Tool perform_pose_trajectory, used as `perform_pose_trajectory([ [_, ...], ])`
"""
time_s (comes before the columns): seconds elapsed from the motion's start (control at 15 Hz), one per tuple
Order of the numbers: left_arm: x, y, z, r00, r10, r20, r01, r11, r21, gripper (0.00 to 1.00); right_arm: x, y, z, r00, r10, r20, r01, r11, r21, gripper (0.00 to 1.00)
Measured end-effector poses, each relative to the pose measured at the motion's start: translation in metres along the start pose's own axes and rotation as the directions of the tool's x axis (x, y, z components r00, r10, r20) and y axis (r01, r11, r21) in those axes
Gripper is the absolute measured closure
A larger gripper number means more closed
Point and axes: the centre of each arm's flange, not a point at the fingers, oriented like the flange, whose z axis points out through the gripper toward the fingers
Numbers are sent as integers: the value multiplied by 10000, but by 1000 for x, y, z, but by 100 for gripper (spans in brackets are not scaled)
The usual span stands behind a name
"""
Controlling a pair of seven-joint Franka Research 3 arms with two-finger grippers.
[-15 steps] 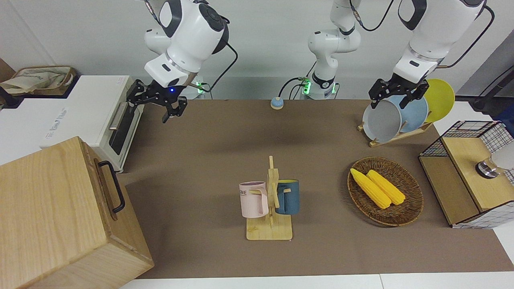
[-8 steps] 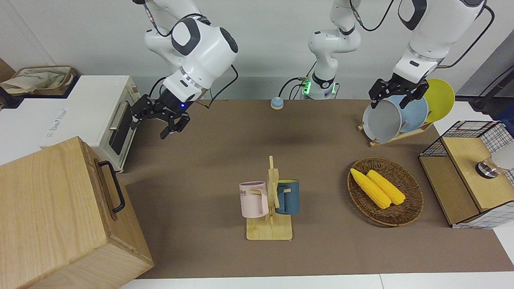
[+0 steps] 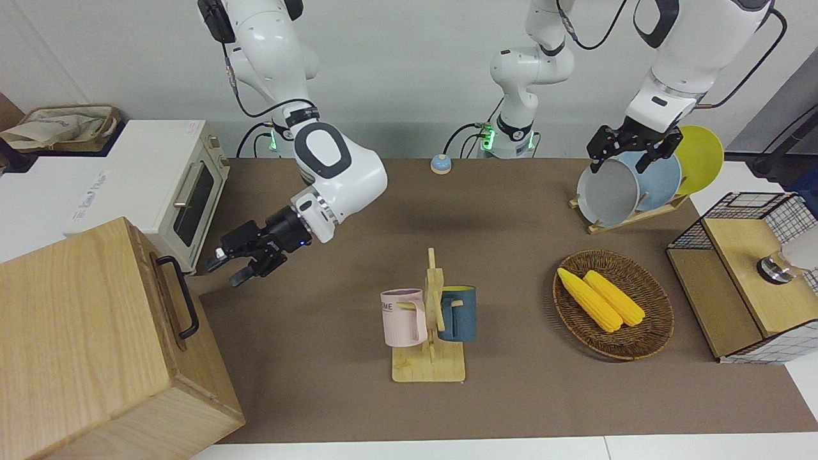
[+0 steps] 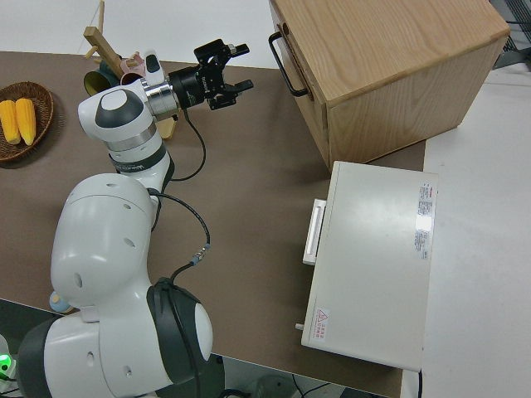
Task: Slide drawer open with right arm
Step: 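Reach the right gripper forward to the black drawer handle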
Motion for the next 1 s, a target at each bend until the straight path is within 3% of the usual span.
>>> perform_pose_trajectory([
  [0.27,0,0,0,10000,0,0,0,10000,0,0,-1,-22,35,9999,56,114,-49,9977,-672,2],
  [0.47,0,0,0,10000,0,0,0,10000,0,0,-2,-25,50,9997,-86,-223,64,9952,-981,5],
  [0.6,0,0,0,10000,0,0,0,10000,0,0,-8,-24,67,9998,-92,-179,72,9942,-1071,7],
  [0.67,0,0,0,10000,0,0,0,10000,0,0,-10,-24,70,9998,-91,-159,74,9943,-1067,15],
  [0.93,0,0,0,10000,0,0,0,10000,0,0,-8,-23,67,9997,-82,-227,57,9939,-1104,78],
  [1.0,0,0,0,10000,0,0,0,10000,0,0,-8,-23,67,9996,155,-253,-182,9938,-1096,81],
])
